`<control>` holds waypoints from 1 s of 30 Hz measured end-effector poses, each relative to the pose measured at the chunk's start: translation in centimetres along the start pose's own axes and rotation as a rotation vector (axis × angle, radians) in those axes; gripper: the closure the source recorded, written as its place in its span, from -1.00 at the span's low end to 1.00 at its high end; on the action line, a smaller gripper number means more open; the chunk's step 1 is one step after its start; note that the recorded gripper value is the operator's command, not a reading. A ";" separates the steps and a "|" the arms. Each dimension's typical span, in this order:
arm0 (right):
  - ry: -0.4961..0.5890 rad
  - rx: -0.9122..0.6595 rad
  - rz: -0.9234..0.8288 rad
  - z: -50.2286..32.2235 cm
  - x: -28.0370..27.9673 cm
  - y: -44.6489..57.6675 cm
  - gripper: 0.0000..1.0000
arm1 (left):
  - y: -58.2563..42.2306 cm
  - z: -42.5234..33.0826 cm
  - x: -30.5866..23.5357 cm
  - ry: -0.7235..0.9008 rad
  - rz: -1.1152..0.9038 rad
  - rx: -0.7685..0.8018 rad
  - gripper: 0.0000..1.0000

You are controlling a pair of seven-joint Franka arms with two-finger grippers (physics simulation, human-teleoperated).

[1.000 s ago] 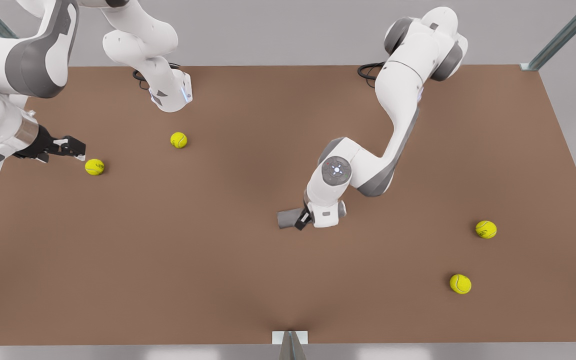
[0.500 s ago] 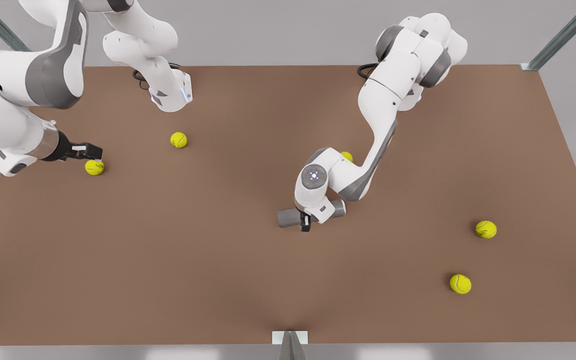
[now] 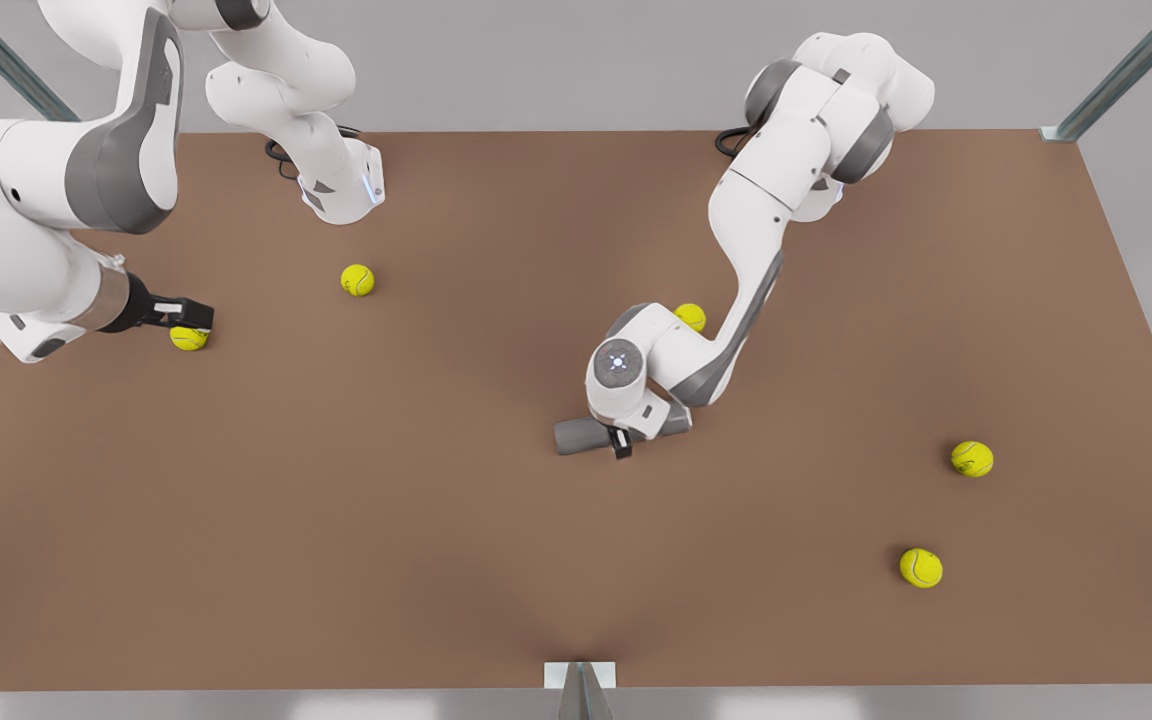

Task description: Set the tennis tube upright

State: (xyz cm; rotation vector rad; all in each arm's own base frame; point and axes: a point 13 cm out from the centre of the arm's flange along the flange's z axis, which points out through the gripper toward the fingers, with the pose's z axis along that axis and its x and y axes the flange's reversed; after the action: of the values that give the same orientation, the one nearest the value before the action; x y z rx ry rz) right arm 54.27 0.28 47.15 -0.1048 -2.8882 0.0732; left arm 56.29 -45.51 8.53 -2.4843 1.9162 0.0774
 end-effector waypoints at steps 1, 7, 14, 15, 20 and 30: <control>0.001 0.001 0.002 0.1 0.0 0.0 -1.00 | 0.4 0.2 0.1 -0.006 -0.004 -0.004 -1.00; 0.004 0.003 0.006 0.2 0.0 0.4 -1.00 | 1.1 1.2 0.6 -0.009 -0.047 -0.008 -1.00; 0.010 0.007 0.008 0.5 -0.1 0.9 -1.00 | 0.9 2.7 1.0 0.004 -0.090 -0.003 -1.00; 0.011 0.007 0.009 0.5 -0.2 0.9 -1.00 | 0.9 3.1 1.0 0.005 -0.095 -0.003 -1.00; 0.011 0.008 0.012 0.5 -0.2 1.0 -1.00 | 0.6 4.2 0.9 0.001 -0.104 0.010 -1.00; 0.006 0.007 0.020 0.5 -0.3 1.0 -1.00 | 0.5 5.1 0.9 -0.003 -0.106 0.023 -0.41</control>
State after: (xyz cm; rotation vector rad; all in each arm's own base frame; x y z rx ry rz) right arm 54.54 1.22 46.55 -0.1322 -2.8814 0.0868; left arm 55.84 -46.29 3.39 -2.5634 1.7695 0.0588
